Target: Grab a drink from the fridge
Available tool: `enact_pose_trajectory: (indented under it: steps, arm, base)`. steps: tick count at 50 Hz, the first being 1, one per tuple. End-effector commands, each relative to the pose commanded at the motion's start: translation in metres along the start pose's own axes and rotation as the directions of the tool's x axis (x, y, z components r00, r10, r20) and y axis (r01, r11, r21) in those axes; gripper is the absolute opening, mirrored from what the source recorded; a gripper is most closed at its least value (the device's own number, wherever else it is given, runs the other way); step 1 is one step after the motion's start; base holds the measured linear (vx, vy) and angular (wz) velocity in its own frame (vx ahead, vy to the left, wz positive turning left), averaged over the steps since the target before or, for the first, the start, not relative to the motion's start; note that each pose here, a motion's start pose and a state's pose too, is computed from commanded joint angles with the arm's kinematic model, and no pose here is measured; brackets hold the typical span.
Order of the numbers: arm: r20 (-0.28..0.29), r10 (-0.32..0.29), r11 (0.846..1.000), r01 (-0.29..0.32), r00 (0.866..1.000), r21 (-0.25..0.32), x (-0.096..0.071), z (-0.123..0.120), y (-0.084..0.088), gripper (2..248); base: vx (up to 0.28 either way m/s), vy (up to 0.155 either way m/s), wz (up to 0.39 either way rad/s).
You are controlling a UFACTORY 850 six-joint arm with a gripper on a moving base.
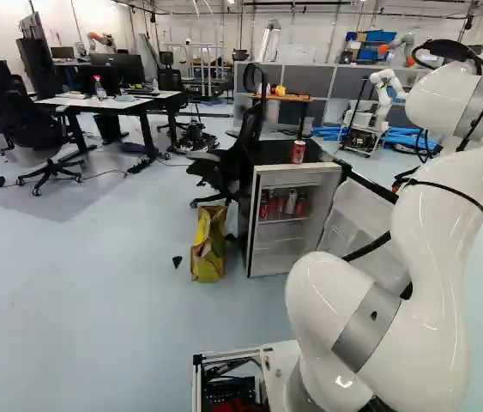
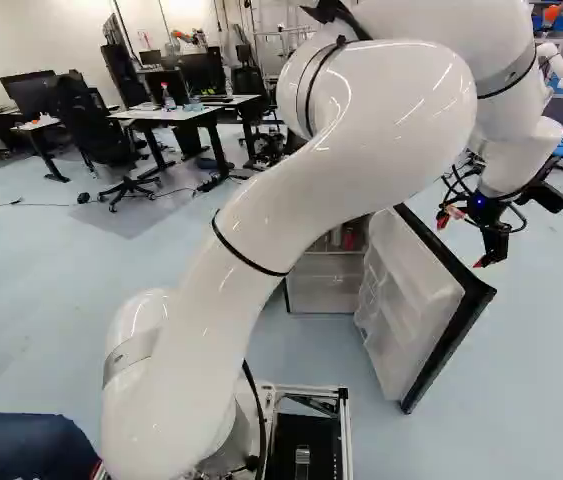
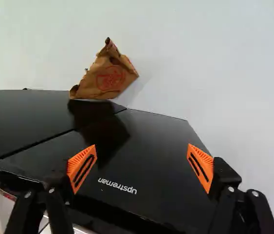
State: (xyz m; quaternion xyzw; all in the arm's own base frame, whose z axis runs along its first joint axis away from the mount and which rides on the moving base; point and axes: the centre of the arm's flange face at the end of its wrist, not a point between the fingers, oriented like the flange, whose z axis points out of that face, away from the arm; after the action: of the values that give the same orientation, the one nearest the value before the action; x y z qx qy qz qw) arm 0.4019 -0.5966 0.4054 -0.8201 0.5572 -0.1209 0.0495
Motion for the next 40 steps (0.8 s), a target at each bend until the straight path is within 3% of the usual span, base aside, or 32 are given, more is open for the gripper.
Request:
enact_pose_trajectory:
  steps: [40]
  arm:
    - [0.032,0.017,1.000,-0.017,0.999,-0.009,-0.023,-0.007,0.012,247]
  base:
    - [0.000,0.000,0.000]
